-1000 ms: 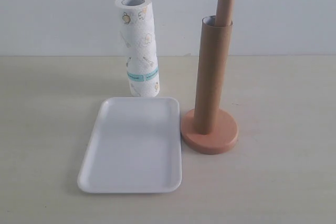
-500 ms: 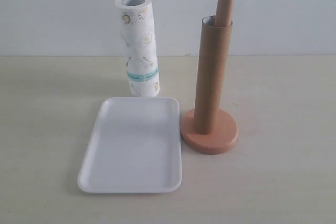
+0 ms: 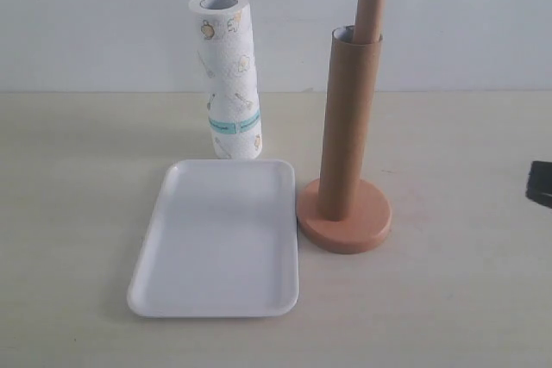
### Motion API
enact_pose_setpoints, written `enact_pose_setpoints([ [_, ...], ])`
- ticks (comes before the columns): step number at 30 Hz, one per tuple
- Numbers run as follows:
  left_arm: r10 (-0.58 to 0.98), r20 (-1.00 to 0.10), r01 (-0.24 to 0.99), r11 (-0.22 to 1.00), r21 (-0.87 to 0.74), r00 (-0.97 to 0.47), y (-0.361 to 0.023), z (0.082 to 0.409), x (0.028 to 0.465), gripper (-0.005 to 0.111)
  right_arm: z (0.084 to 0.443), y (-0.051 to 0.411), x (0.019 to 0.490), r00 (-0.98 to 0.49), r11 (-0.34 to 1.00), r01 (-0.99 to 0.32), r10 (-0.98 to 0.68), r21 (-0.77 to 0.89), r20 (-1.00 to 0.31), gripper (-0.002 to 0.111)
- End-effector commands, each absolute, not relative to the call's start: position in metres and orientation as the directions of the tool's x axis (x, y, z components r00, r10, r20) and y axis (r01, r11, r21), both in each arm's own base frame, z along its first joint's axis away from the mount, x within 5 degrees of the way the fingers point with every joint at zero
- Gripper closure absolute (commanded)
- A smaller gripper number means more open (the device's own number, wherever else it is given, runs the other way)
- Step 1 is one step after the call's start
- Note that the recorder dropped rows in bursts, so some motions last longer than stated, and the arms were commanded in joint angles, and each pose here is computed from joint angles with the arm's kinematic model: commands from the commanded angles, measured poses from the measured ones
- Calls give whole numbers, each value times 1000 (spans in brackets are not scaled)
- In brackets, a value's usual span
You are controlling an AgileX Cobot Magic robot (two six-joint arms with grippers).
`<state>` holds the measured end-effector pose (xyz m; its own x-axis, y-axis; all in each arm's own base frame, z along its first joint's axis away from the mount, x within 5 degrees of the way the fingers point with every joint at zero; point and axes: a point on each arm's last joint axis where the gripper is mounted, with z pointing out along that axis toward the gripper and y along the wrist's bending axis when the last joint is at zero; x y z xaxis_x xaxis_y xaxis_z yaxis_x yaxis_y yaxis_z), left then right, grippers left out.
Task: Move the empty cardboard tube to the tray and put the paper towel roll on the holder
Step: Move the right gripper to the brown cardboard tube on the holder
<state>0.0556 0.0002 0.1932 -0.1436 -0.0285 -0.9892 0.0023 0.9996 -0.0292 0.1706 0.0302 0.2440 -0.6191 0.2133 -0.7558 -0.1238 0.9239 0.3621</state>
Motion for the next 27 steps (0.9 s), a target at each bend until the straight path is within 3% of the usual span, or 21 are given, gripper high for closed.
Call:
enact_pose_setpoints([
  [1,-32,-989,1,999,-33,-143,0,192,56,103,230,42,187,-640,882,-266,140,389,-755,108],
  [7,-32,-989,1,999,-33,-143,0,192,56,103,218,58,205,-608,774,-444,109,451,-786,108],
  [9,-32,-989,1,999,-33,-143,0,192,56,103,216,64,205,-588,723,-533,56,439,-807,108],
  [13,-32,-989,1,999,-33,-143,0,192,56,103,217,64,207,-523,731,-590,-23,343,-852,108],
  [19,-32,-989,1,999,-33,-143,0,192,56,103,225,61,215,-522,754,-558,4,346,-853,108],
  [27,-32,-989,1,999,-33,-143,0,192,56,103,222,52,222,-621,813,-352,167,463,-766,108],
])
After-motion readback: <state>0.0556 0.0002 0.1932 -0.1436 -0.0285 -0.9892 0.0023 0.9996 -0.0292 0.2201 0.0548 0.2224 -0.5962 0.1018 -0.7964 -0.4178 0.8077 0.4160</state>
